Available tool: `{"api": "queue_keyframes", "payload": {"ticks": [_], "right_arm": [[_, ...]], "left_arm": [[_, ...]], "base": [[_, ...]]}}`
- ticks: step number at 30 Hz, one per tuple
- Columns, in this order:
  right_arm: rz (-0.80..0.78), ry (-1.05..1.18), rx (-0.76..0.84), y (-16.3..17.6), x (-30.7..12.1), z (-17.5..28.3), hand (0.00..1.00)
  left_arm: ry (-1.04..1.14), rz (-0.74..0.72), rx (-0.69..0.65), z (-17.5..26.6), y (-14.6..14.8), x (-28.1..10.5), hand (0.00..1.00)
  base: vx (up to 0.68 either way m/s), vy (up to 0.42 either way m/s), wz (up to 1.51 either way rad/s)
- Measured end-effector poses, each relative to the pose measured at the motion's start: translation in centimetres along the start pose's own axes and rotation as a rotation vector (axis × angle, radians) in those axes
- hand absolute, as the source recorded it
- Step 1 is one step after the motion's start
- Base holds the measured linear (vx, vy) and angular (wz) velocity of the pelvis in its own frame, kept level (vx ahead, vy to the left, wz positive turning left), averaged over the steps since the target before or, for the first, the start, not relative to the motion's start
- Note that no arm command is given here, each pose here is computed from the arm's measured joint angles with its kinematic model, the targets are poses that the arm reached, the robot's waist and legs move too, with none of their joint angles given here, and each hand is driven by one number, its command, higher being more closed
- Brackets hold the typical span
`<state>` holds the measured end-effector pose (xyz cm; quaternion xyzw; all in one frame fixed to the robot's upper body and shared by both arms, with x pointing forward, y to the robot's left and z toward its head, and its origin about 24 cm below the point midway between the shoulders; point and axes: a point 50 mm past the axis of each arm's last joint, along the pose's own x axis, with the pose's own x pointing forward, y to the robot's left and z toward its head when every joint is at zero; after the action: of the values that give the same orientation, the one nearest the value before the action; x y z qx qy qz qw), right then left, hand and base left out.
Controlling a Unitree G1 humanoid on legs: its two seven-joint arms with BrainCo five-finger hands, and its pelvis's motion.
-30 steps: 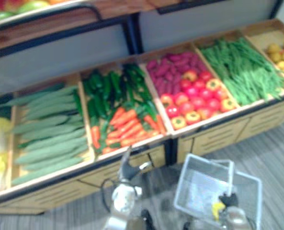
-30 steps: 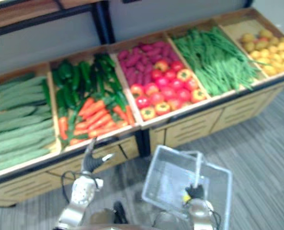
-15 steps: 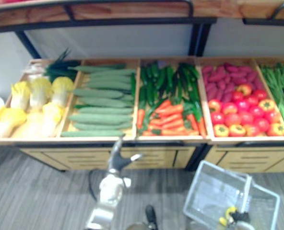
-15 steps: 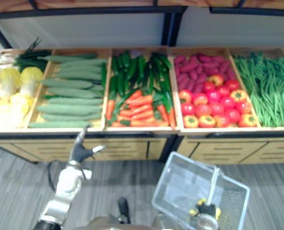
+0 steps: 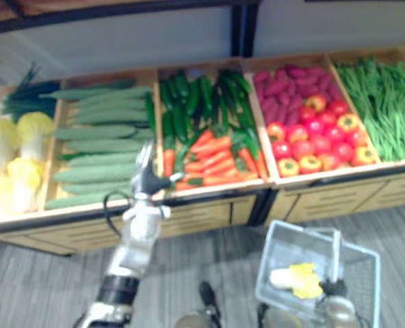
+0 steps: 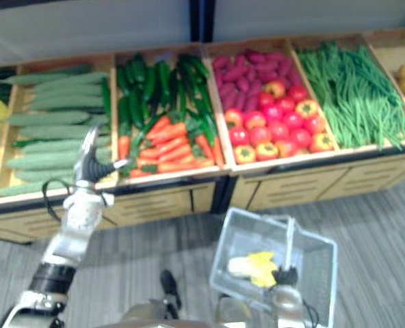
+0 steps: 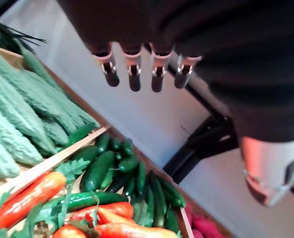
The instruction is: Pick vegetable in the basket
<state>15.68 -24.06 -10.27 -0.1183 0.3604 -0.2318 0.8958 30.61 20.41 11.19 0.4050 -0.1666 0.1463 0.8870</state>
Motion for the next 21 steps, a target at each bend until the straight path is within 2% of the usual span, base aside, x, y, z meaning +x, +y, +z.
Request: {"api": "queue_keyframes", "payload": {"ticks": [6,13,21], "right_arm": [[0.034,-0.164,-0.015,0.9,0.0,3.6,1.0],[0.05,-0.259,-0.018,1.3,-0.2,5.7,1.0],[0.055,-0.428,-0.004,1.6,-0.8,9.7,1.0]], "left_arm": [[-0.066,0.037,0.107,1.6,0.7,3.8,0.0],[-0.121,0.029,0.163,3.3,0.4,5.4,0.0],[-0.138,0.056,0.231,4.4,1.7,8.4,0.0]], "base": [[-0.01,-0.035,-0.1],[-0.02,-0.02,-0.1],[-0.05,-0.012,-0.07]]}}
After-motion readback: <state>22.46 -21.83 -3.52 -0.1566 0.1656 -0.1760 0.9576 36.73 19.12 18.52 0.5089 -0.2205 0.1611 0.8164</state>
